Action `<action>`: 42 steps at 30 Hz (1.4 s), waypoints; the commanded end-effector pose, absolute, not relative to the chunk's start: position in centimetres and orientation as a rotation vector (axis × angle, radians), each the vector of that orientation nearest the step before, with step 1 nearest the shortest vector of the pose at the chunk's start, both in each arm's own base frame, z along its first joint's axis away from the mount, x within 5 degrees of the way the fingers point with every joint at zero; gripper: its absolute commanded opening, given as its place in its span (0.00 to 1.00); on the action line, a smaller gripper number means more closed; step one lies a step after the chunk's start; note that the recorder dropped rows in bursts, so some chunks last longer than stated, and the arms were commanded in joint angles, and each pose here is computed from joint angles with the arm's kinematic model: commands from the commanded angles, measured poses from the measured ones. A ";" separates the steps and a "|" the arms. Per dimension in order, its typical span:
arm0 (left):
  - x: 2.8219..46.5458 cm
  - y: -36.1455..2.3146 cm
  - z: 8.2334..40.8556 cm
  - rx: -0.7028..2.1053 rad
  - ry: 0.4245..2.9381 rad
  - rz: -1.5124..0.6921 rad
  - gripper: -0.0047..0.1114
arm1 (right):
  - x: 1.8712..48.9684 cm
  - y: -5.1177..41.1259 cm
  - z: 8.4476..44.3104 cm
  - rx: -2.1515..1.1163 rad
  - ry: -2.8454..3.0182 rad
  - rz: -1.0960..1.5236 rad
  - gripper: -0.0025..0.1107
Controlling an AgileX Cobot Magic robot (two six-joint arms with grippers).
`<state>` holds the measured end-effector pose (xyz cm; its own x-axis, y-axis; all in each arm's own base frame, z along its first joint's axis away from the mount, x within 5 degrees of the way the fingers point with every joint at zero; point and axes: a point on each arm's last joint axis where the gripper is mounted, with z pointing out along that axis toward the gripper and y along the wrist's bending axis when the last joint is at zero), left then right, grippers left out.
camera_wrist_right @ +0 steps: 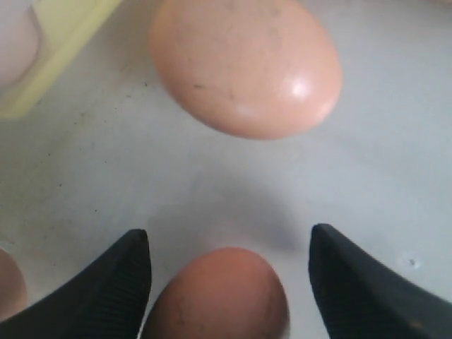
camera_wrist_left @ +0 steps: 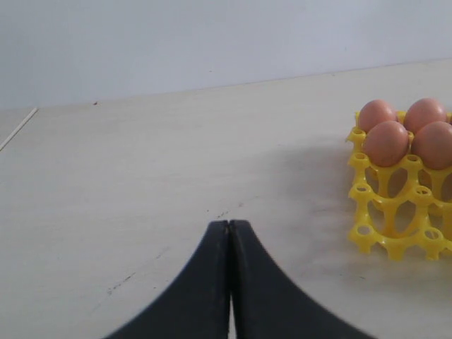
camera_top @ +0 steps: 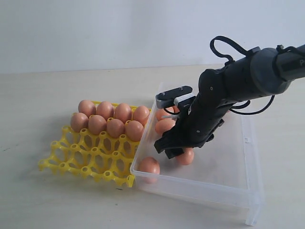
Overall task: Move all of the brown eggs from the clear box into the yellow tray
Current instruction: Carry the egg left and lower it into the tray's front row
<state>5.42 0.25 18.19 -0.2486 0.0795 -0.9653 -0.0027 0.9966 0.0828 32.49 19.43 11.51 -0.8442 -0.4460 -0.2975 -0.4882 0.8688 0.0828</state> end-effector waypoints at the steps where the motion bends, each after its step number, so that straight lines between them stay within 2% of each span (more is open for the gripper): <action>1: 5.4 0.2 18.5 0.047 1.798 0.068 0.04 | 32.7 19.4 10.8 -0.671 2.785 0.235 0.44; 4: 5.4 0.2 18.5 0.047 1.798 0.068 0.04 | 32.7 19.4 10.8 -0.690 2.778 0.233 0.03; 12: 5.4 0.2 18.5 0.047 1.798 0.068 0.04 | 32.9 19.4 13.3 -0.680 2.666 0.254 0.02; 21: 5.4 0.2 18.5 0.047 1.798 0.068 0.04 | 32.9 19.7 17.8 -0.632 2.500 0.304 0.02; 28: 5.4 0.2 18.5 0.047 1.798 0.068 0.04 | 31.4 21.8 20.6 -0.604 2.303 0.392 0.02; 35: 5.4 0.2 18.5 0.047 1.798 0.068 0.04 | 29.2 26.5 21.4 -0.653 2.082 0.488 0.02; 42: 5.4 0.2 18.5 0.047 1.798 0.068 0.04 | 28.5 30.1 19.5 -0.677 1.952 0.530 0.02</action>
<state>5.42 0.25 18.19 -0.2486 0.0795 -0.9653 -0.0027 0.9966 0.0828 28.38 28.94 20.14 -0.4242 -0.2575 -0.8682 -0.6465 0.7574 0.0913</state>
